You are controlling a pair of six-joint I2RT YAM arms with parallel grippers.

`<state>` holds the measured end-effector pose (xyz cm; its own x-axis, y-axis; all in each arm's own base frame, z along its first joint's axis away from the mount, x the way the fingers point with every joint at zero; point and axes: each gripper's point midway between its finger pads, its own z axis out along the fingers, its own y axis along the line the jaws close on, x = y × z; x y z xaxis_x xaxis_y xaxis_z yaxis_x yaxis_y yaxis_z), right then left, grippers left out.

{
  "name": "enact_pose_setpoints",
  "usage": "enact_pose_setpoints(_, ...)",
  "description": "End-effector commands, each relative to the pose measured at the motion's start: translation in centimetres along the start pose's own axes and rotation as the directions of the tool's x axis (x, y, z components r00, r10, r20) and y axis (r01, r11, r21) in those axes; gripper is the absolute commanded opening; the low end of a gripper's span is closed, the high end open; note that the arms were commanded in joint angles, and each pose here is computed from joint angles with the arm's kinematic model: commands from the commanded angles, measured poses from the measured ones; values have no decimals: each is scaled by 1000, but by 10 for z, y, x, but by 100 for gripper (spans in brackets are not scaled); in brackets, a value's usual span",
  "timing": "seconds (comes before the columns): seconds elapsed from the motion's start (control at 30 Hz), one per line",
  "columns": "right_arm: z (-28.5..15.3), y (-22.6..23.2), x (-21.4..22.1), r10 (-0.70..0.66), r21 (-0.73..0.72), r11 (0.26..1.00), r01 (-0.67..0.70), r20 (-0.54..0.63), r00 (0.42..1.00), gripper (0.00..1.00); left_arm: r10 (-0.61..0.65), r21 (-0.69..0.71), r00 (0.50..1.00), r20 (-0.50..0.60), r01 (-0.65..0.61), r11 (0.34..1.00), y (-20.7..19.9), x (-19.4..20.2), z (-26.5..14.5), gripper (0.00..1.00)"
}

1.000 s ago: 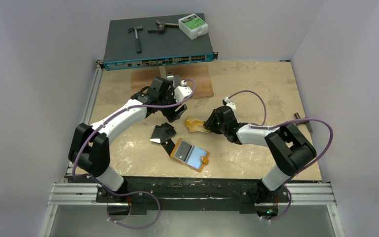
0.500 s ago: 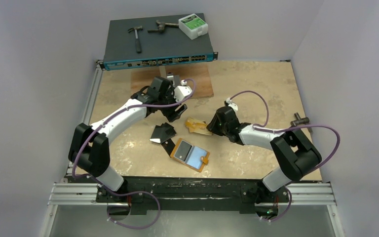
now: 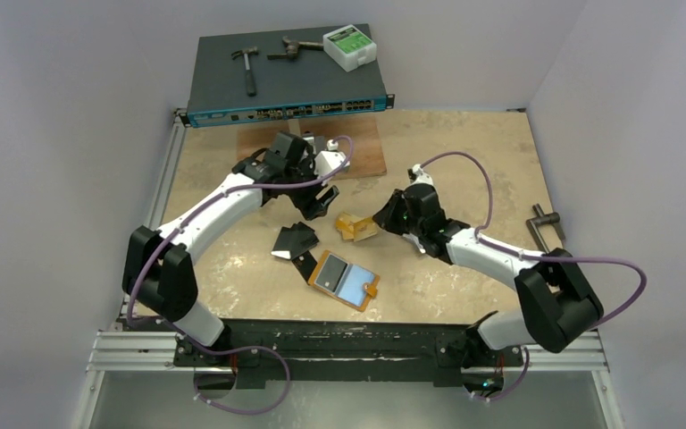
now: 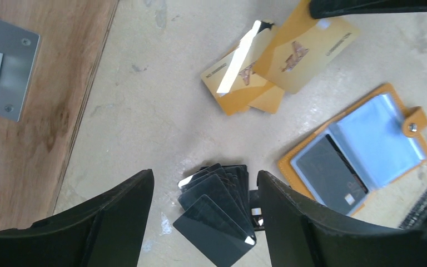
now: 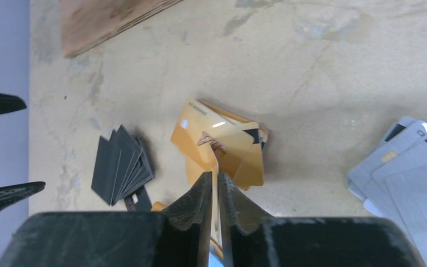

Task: Put the credit cards into the card holder
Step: Pick up the credit card from the center of the board.

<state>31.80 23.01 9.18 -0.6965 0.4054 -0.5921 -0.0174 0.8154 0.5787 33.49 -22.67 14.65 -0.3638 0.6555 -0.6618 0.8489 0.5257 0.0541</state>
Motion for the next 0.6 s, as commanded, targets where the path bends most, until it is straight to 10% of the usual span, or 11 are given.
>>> enact_pose_setpoints(0.0,-15,47,-31,-95,-173,979,105,66,993,6,-4,112,991,135,-12,994,-24,-39,-47,68)
enact_pose_setpoints(0.57,-25,67,-40,-200,-244,946,215,85,976,0,-24,349,988,155,-32,936,-63,-19,-41,68)
